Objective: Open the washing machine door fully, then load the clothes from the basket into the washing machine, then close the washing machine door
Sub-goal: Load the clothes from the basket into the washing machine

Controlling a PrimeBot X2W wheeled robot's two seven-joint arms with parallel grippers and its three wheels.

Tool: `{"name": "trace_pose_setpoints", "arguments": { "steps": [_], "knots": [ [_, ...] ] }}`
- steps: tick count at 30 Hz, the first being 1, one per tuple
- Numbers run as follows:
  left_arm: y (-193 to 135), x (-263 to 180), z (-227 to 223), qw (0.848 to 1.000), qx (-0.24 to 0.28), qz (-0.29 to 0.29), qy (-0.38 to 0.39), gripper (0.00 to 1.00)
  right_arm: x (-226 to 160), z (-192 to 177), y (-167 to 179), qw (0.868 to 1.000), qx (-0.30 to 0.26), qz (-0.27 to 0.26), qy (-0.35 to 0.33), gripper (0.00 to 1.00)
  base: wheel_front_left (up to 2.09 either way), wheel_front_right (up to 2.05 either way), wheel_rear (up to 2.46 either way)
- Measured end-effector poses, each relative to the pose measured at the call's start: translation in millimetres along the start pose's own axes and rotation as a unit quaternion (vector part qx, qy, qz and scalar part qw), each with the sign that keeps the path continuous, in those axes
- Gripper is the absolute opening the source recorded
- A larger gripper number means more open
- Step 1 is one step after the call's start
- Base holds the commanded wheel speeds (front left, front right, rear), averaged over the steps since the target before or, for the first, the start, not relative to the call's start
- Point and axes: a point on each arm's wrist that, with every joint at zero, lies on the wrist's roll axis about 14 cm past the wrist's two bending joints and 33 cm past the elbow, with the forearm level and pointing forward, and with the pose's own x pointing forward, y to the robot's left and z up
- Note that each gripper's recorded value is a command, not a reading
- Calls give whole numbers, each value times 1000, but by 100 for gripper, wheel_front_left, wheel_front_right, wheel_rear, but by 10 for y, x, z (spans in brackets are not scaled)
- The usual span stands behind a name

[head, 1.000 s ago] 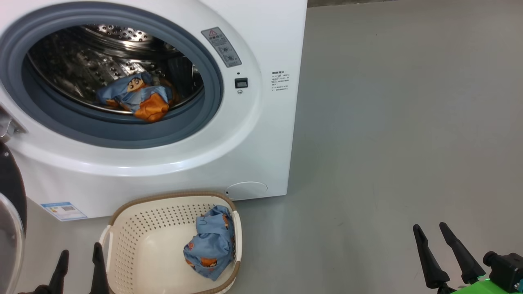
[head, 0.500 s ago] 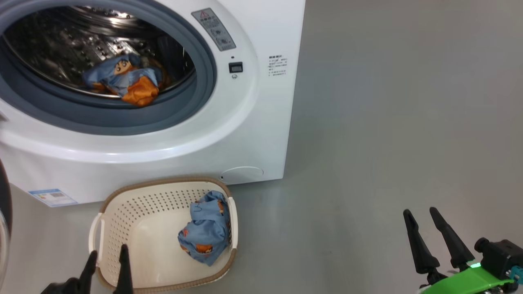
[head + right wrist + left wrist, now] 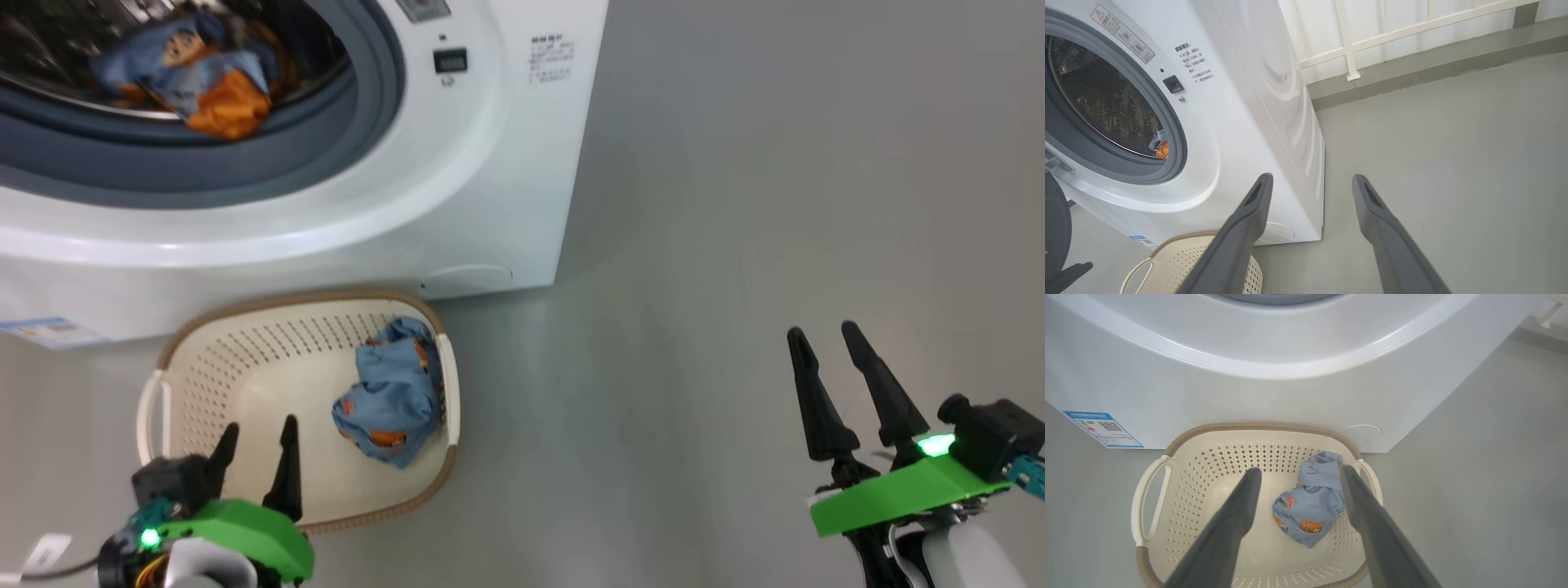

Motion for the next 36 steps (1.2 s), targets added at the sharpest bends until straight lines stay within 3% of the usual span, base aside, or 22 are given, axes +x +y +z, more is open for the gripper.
{"name": "trace_pose_setpoints", "arguments": {
  "steps": [15, 26, 36],
  "knots": [
    [-76, 585, -709, 989, 41, -47, 134, 100, 335, -391, -56, 999, 3, -1, 38, 100, 0, 0, 0],
    [-84, 1077, -1095, 974, 75, -82, 198, 100, 625, -686, -146, 998, -2, 1, 58, 100, 0, 0, 0],
    [-58, 1215, -1591, 954, 90, -108, 263, 100, 660, -1016, -278, 996, -5, -10, 93, 100, 0, 0, 0]
  ]
}}
